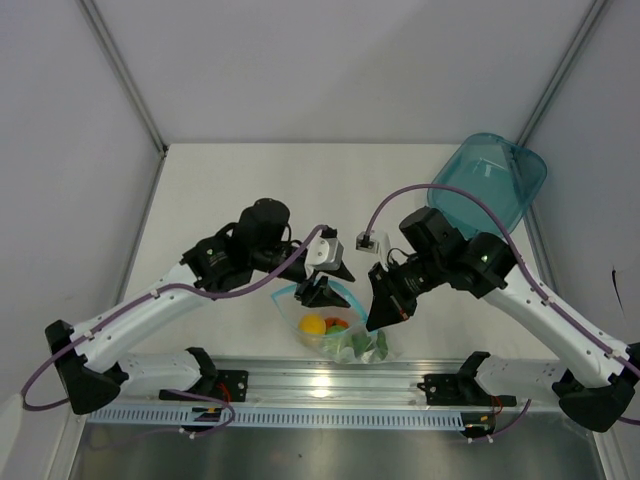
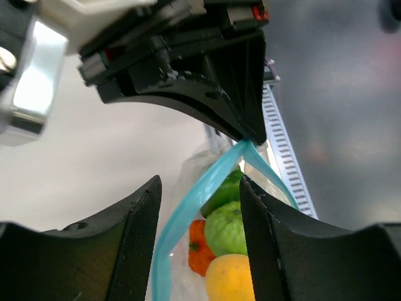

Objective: Place the food in the zip-top bag and seal the zipper
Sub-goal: Zip the zipper food storage bag at the center of the board.

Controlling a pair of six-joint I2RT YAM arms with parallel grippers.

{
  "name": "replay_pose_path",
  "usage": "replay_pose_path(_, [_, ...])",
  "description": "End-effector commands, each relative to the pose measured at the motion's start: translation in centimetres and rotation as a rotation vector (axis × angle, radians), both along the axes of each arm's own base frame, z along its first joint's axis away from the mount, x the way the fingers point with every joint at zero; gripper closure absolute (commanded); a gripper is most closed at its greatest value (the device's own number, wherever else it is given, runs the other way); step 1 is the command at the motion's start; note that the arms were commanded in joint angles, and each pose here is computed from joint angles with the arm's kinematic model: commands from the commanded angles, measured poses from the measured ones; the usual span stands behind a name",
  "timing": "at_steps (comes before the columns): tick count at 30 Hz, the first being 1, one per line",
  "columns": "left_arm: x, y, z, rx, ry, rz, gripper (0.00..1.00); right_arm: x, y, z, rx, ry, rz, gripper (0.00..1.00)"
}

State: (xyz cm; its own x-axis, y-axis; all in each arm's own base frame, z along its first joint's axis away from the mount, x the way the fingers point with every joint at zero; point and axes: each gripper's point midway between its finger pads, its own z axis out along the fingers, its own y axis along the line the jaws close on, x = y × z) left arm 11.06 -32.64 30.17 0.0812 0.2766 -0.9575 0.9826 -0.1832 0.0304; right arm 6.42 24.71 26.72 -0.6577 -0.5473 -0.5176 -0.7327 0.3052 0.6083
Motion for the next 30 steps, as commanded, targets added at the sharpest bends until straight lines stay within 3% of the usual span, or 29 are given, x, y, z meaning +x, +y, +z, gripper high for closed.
replay_pose_path(1, [-2.0,0.4,0.3,0.001,0.051,-0.136,0.44,-0.1,0.2,1.2,0.032,-0.031,0.024,1.00])
replay_pose_path(6, [-2.1,0.0,-1.4,0.057,0.117,-0.157,0.44,-0.2,0.4,1.2,0.033,-0.036,0.033,1.00])
replay_pose_path(14, [-0.3,-0.1,-1.2,0.035,0.081,-0.021,0.64,0.0,0.1,0.7,0.013,-0.047,0.025,1.00])
replay_pose_path(16, [0.6,-0.2,-1.4,0.017,0.084,0.064,0.78,0.1,0.2,0.7,0.012,-0.051,0.020,1.00])
replay_pose_path(17, [1.2,0.0,-1.8,0.004,0.075,0.135,0.94,0.1,0.2,0.6,0.011,-0.049,0.018,1.00])
replay_pose_path(19, [1.8,0.1,-1.6,-0.022,0.044,0.216,0.99,0.3,0.3,0.6,0.016,-0.050,0.011,1.00])
replay_pose_path(24, [0.5,0.6,-2.1,-0.094,-0.039,0.298,0.99,0.4,0.7,0.2,0.006,-0.012,-0.006,1.00])
replay_pose_path(26, [-0.2,0.6,-3.0,-0.100,-0.018,0.282,0.91,0.4,0.8,0.0,0.002,0.013,-0.019,1.00])
replay_pose_path(29, [-1.6,0.8,-3.4,-0.089,-0.003,0.225,0.70,0.6,0.7,-0.1,-0.008,0.028,-0.033,1.00])
replay_pose_path(30, [-1.9,0.8,-3.4,-0.088,-0.009,0.207,0.52,0.5,0.7,0.0,-0.007,0.031,-0.030,1.00])
